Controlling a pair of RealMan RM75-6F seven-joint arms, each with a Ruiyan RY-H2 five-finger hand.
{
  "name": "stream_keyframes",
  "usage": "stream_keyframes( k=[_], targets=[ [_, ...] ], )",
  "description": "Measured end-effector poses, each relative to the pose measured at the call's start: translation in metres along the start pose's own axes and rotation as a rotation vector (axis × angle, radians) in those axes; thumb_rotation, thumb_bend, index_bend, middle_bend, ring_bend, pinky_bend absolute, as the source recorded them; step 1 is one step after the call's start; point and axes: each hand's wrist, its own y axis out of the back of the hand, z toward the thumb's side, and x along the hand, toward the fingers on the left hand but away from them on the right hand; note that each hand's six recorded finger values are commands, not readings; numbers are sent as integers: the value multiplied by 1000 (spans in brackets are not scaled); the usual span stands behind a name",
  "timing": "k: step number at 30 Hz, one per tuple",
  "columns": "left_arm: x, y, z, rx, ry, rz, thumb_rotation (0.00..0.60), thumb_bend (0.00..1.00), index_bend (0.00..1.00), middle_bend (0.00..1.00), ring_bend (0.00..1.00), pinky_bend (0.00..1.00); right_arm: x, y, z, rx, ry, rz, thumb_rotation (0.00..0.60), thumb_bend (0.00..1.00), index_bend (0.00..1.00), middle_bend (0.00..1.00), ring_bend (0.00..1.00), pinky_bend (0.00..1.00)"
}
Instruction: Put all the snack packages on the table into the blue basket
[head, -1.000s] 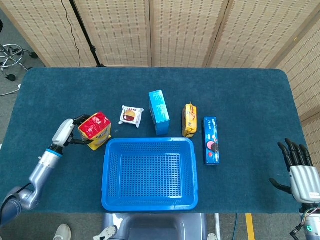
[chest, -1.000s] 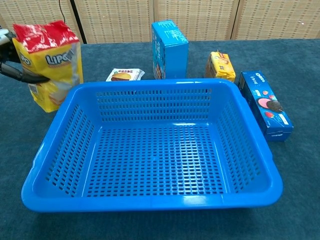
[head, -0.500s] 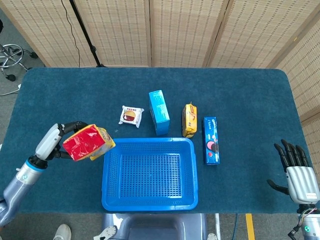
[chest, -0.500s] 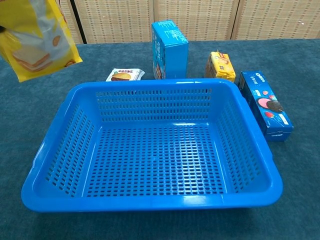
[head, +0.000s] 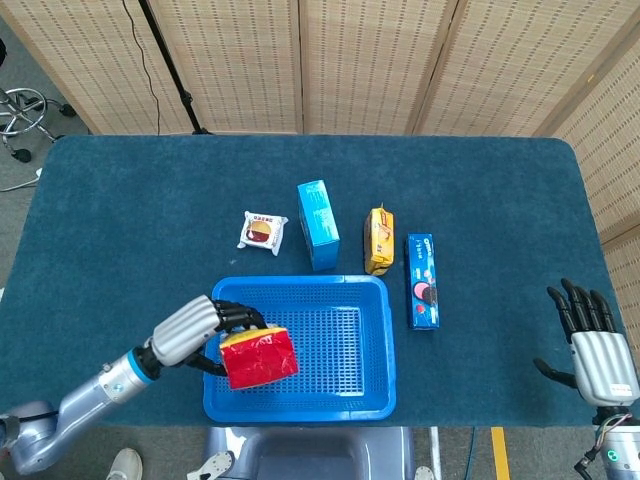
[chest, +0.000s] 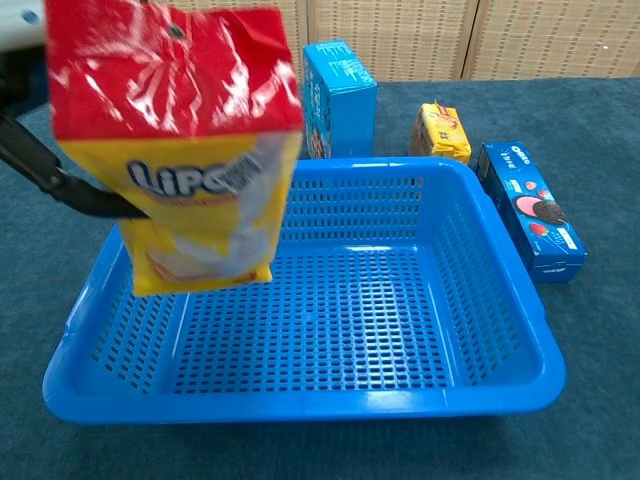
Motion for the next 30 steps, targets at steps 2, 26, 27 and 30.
stream_keyframes(
  k=[2, 26, 27, 30],
  targets=[
    [8, -13, 2, -20, 5, -42, 600, 29, 72, 5, 60, 172, 0, 0, -1, 0, -5, -2, 600, 0, 0, 0, 0, 0],
    [19, 100, -85, 404, 210, 165, 600, 0, 0, 0, 0, 0, -10, -11, -4, 18, -36, 37, 600, 0, 0, 0, 0, 0],
    [22, 103, -86, 445, 211, 157, 600, 0, 0, 0, 0, 0, -11, -12, -4, 21, -41, 39, 600, 0, 0, 0, 0, 0],
    [36, 111, -87, 584, 208, 127, 600, 0, 0, 0, 0, 0, -14, -13, -6, 35, -60, 37, 600, 0, 0, 0, 0, 0]
  ],
)
